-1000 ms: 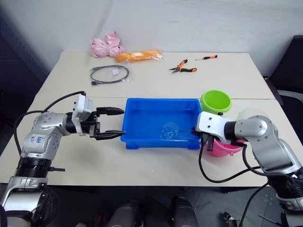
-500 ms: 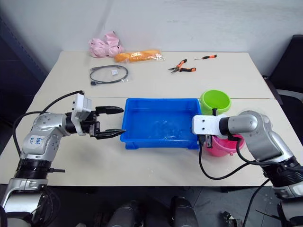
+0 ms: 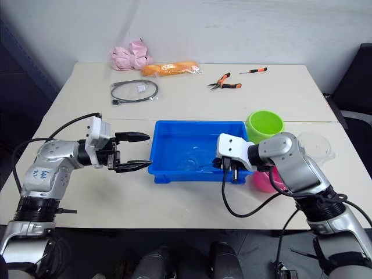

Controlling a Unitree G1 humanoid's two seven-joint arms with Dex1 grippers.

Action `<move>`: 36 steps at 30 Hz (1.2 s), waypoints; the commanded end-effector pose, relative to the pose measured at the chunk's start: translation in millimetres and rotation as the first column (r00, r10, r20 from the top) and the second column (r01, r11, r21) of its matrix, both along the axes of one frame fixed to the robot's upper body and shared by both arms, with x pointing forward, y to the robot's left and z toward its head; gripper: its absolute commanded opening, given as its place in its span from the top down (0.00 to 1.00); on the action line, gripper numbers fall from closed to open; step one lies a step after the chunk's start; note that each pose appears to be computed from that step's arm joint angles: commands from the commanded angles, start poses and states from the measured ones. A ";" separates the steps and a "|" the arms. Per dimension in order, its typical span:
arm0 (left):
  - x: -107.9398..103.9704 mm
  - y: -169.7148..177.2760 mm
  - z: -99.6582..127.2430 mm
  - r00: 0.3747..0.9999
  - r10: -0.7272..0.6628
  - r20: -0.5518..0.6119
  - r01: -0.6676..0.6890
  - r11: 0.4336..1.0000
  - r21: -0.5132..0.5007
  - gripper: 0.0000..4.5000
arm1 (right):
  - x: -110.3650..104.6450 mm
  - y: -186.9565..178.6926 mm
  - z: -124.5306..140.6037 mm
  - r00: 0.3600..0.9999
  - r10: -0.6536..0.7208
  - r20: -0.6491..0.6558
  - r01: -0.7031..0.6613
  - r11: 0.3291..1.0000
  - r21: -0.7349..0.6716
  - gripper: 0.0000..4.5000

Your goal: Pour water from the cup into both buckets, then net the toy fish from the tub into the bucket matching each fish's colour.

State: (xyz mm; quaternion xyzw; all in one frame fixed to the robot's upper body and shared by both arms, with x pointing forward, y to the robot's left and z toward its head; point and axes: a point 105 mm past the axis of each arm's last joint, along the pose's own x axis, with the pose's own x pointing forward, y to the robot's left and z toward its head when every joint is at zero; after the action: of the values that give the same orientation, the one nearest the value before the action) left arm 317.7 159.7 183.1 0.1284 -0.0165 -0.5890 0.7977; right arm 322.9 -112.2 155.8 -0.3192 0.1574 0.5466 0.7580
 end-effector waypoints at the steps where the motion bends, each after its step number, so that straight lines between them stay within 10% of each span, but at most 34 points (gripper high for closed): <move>1: -3.4 2.1 9.8 0.999 -0.002 0.038 0.002 1.000 -0.008 0.01 | 3.9 -1.8 20.3 0.997 -0.075 -0.003 0.075 0.994 0.083 1.00; 16: 1.1 6.7 23.3 0.998 0.039 0.052 -0.035 0.996 -0.088 0.01 | -0.3 -49.3 48.5 0.953 -0.298 -0.050 0.300 0.912 0.279 1.00; 29: 8.1 -21.0 31.9 1.000 0.006 0.009 -0.004 0.984 -0.178 0.01 | -47.4 -93.7 65.5 0.874 -0.484 -0.046 0.456 0.782 0.425 1.00; 36: 13.3 -44.5 38.1 0.999 -0.046 0.012 0.047 0.971 -0.235 0.01 | -50.7 -143.1 89.0 0.750 -0.660 0.047 0.580 0.689 0.435 1.00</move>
State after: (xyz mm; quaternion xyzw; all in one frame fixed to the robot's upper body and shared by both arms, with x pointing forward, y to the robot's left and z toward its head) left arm 331.5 118.5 210.4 0.0342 -0.0733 -0.5975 0.7978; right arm 272.6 -241.6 229.4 -0.1196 0.0927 0.2768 0.9489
